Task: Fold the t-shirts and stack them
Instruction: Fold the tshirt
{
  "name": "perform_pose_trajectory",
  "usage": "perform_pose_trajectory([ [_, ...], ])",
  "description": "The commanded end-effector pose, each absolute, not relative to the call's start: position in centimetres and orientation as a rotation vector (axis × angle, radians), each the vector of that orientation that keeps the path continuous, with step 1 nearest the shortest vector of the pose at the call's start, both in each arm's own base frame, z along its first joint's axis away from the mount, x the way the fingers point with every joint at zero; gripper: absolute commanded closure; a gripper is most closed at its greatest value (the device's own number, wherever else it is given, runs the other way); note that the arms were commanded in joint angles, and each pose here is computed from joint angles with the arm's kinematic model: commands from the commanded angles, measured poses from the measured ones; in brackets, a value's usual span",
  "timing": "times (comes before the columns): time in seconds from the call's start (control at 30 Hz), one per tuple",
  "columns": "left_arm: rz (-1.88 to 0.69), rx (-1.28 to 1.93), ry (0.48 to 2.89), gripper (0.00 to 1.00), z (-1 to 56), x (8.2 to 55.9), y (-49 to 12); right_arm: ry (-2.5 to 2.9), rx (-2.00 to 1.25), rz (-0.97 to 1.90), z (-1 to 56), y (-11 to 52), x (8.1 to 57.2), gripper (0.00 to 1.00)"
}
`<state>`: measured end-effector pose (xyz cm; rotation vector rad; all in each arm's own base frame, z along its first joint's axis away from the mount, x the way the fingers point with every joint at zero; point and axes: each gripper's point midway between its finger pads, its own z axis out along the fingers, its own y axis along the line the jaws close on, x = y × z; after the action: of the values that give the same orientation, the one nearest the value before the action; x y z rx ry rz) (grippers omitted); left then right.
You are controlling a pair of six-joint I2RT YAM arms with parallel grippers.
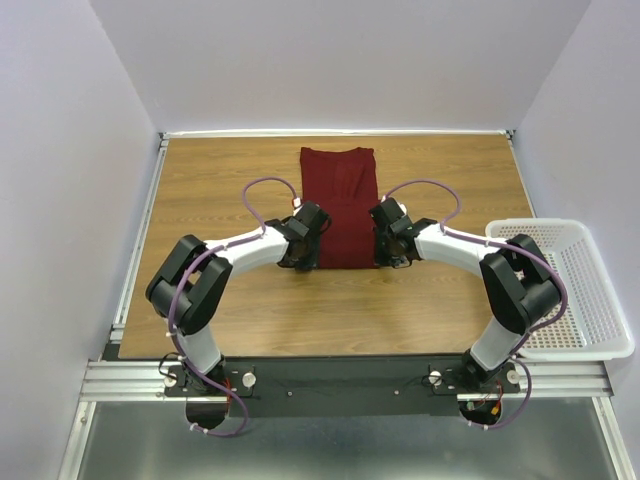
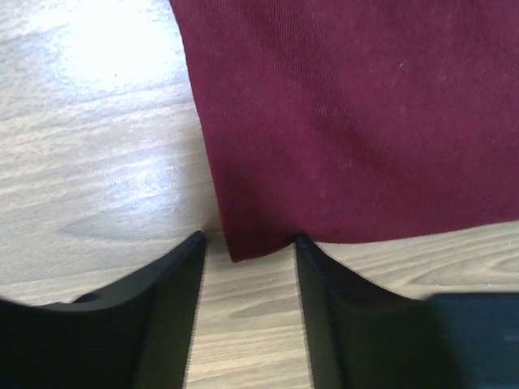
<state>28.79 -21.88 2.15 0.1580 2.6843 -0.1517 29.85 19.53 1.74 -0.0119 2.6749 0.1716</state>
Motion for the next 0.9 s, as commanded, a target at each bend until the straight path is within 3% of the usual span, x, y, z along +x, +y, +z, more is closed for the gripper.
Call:
perform_pose_trajectory([
  [0.0, -0.094, 0.149, 2.747, 0.49, 0.2, 27.9, -21.4, 2.806, -0.068, -0.050, -2.2, 16.0, 26.4, 0.99],
  [0.4, -0.185, 0.088, 2.646, 0.45, 4.5, 28.7, -22.0, 2.804, -0.070, -0.051, -2.1, 15.9, 26.2, 0.99],
  [0.87, -0.107, 0.124, 2.741, 0.49, 0.0, 28.0, -21.6, 2.794, -0.070, -0.050, -1.9, 15.8, 26.2, 0.99],
])
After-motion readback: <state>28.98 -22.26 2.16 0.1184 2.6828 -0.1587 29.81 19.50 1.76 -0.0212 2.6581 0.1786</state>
